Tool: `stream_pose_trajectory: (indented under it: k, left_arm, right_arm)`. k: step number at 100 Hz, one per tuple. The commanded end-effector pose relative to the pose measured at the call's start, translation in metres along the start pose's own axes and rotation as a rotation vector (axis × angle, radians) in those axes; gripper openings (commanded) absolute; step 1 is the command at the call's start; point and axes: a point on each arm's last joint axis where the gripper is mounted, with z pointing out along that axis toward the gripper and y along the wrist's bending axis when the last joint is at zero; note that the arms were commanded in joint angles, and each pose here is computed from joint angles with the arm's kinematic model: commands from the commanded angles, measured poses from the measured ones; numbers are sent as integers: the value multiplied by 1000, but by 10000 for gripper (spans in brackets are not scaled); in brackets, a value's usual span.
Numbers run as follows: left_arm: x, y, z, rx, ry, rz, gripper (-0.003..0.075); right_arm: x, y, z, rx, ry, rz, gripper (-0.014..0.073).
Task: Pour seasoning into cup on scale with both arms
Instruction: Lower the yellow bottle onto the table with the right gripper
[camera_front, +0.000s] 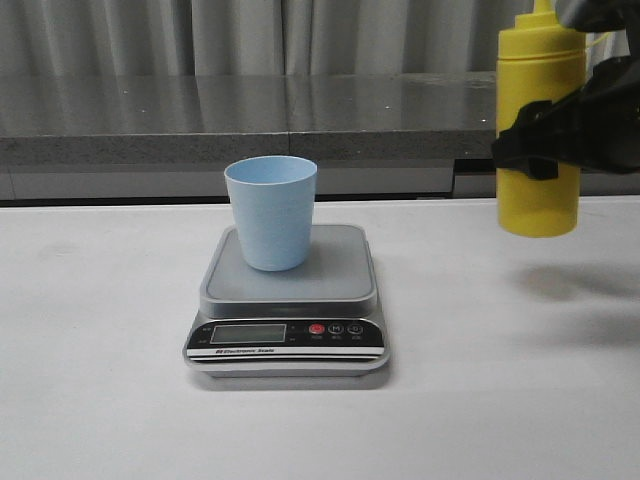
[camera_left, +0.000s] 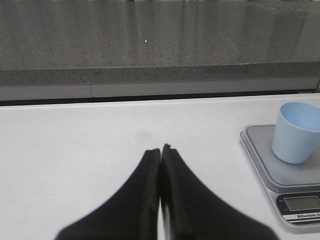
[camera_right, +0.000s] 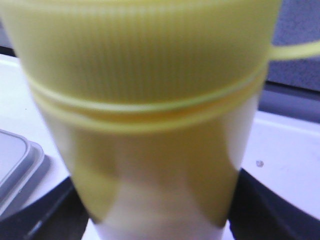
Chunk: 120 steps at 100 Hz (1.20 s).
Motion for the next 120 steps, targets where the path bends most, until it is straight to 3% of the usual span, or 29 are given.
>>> stream_pose_trajectory:
  k: [1,41,80,91,109,120]
  left_arm:
    - [-14,-1,-2,5,-94,-16,-20]
    - [-14,-1,-2,5,-94,-16,-20]
    - [-14,-1,-2,5,-94,-16,-20]
    - [-14,-1,-2,5,-94,-16,-20]
    - [-14,-1,-2,5,-94,-16,-20]
    - [-14,-1,-2,5,-94,-16,-20]
  right_arm:
    - [-16,-1,-2,-9,-162,15,-68]
    - [12,0,18,-28,-147,51,-68]
    - [17,0,19,-27,-121,52,-56]
    - [17,0,19,-27,-121,52,57]
    - [17,0,19,-27,-123,59,340]
    - [18,0,17,-32,-134,87,428]
